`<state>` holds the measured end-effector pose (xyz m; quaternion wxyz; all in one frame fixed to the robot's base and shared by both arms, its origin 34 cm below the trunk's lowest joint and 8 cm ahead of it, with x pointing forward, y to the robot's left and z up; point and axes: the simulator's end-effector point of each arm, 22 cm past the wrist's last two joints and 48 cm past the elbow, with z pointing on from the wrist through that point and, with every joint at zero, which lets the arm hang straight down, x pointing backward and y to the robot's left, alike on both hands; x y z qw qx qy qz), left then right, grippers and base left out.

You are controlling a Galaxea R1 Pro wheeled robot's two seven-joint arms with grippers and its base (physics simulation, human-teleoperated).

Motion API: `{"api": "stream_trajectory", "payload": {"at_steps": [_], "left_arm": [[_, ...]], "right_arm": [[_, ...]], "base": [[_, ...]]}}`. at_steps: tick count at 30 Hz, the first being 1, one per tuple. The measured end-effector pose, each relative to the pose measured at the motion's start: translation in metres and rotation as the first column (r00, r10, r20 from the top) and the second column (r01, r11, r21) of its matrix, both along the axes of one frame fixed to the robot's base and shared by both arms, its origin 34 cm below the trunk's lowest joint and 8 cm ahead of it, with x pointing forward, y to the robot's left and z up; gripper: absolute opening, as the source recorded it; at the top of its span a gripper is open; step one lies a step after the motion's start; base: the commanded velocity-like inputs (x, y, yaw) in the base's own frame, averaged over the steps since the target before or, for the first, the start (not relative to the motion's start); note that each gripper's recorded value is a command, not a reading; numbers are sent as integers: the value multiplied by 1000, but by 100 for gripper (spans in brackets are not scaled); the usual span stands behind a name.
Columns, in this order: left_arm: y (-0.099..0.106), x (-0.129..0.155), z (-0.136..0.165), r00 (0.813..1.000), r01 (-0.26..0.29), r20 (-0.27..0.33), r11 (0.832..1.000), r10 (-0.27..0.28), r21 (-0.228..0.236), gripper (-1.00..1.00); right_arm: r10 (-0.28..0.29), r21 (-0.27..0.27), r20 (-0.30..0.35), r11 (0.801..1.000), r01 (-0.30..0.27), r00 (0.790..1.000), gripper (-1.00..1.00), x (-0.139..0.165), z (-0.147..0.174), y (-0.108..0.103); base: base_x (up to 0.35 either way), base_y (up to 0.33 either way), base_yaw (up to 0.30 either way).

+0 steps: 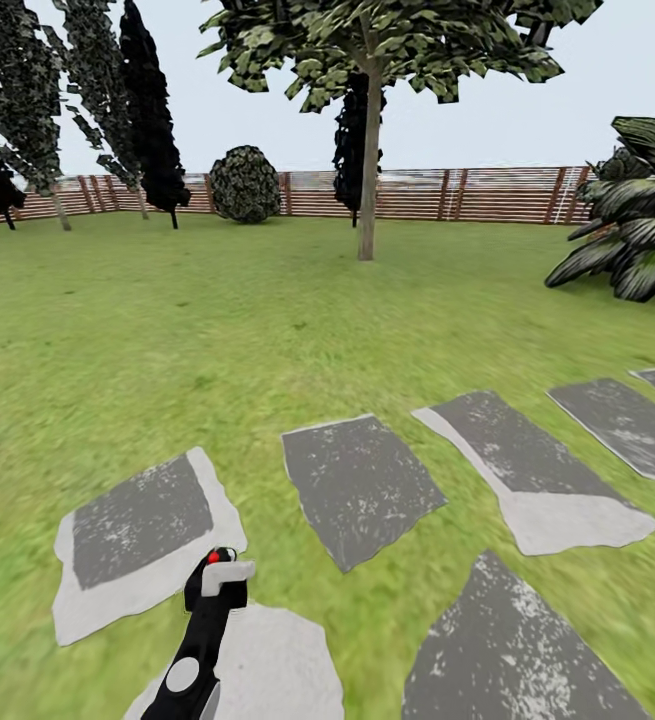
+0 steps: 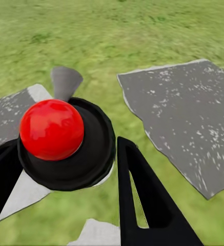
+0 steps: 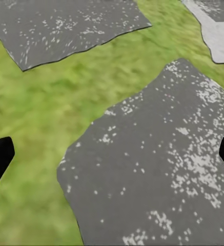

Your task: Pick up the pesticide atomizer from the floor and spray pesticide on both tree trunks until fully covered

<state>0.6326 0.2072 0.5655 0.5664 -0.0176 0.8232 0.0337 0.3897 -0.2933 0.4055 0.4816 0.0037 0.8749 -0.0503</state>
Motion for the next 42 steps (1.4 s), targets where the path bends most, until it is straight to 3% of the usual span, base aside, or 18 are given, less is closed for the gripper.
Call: {"api": "stream_trajectory", "payload": {"at_steps": [42], "left_arm": [[1, 0, -1, 1000, 1, -1, 1000, -1, 3, -100]], "right_arm": [[0, 0, 0, 1000, 0, 1000, 100, 0, 0, 0]], "base": [[341, -72, 0]]}}
